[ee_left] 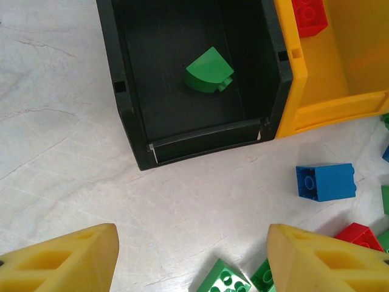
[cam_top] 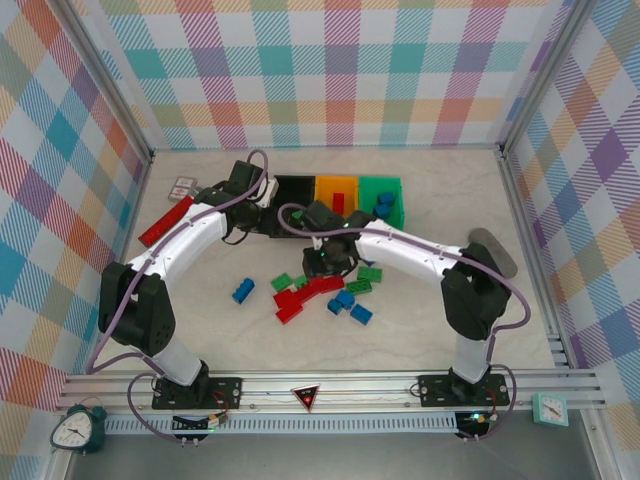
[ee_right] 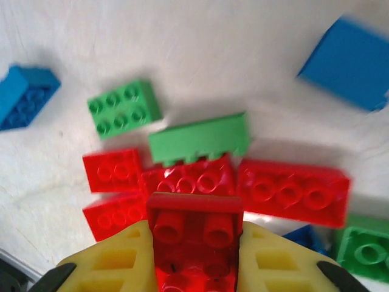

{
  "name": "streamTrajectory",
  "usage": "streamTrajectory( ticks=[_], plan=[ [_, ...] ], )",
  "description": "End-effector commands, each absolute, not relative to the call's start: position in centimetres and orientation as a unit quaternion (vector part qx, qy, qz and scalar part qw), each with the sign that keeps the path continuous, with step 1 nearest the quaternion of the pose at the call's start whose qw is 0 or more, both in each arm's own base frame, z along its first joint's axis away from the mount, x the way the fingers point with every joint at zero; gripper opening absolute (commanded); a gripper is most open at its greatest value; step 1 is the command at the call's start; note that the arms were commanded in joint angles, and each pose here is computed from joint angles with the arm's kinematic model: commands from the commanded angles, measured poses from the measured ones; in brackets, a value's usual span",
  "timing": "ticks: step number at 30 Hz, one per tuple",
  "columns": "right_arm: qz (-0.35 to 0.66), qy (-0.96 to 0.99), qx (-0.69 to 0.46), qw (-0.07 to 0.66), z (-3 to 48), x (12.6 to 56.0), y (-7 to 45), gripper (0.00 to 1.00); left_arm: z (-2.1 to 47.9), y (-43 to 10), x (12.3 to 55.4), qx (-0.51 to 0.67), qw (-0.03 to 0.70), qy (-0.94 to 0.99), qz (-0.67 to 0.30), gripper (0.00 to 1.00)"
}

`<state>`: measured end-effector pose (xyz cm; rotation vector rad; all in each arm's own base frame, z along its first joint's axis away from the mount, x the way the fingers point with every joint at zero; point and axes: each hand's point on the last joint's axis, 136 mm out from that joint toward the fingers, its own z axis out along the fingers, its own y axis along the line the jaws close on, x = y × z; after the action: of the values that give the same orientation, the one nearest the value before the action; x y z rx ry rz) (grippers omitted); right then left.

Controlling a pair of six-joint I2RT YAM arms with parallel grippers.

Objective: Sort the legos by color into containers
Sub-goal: Place the lego in the container, then pick up the lego from the center of the table.

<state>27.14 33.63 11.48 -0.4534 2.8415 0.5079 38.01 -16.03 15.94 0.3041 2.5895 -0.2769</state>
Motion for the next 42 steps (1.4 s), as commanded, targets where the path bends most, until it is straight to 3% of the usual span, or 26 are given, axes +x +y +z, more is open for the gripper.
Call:
streamTrajectory(
  ticks=[1, 11, 14, 16, 21, 33, 42],
  plan=[
    [0.203, 0.955, -0.148, 0.158, 15.2, 30.7, 32.9, 0.29, 16.5, -16.3, 38.2, 0.115, 0.263, 0.953, -0.100, 0.65],
    [0.197, 0.952, -0.113, 0.206, 16.4, 40.2, 31.3, 0.31, 16.7, -16.2, 38.2, 0.115, 0.265, 0.952, -0.099, 0.65],
    [0.177, 0.955, -0.113, 0.210, 16.2, 42.2, 31.1, 0.46, 16.8, -16.3, 38.1, 0.114, 0.267, 0.951, -0.103, 0.65],
    [0.169, 0.956, -0.118, 0.209, 16.2, 42.6, 31.3, 0.51, 16.8, -16.4, 38.1, 0.115, 0.266, 0.951, -0.105, 0.65],
    [0.197, 0.950, -0.127, 0.204, 16.2, 41.0, 31.8, 0.52, 17.0, -16.7, 38.0, 0.115, 0.268, 0.950, -0.113, 0.65],
    [0.184, 0.961, -0.123, 0.166, 12.4, 31.4, 27.3, 0.53, 16.3, -18.2, 37.8, 0.116, 0.251, 0.948, -0.155, 0.65],
    [0.190, 0.963, -0.140, 0.133, 10.4, 30.7, 29.5, 0.55, 16.3, -17.9, 38.0, 0.116, 0.254, 0.949, -0.148, 0.66]
  ],
)
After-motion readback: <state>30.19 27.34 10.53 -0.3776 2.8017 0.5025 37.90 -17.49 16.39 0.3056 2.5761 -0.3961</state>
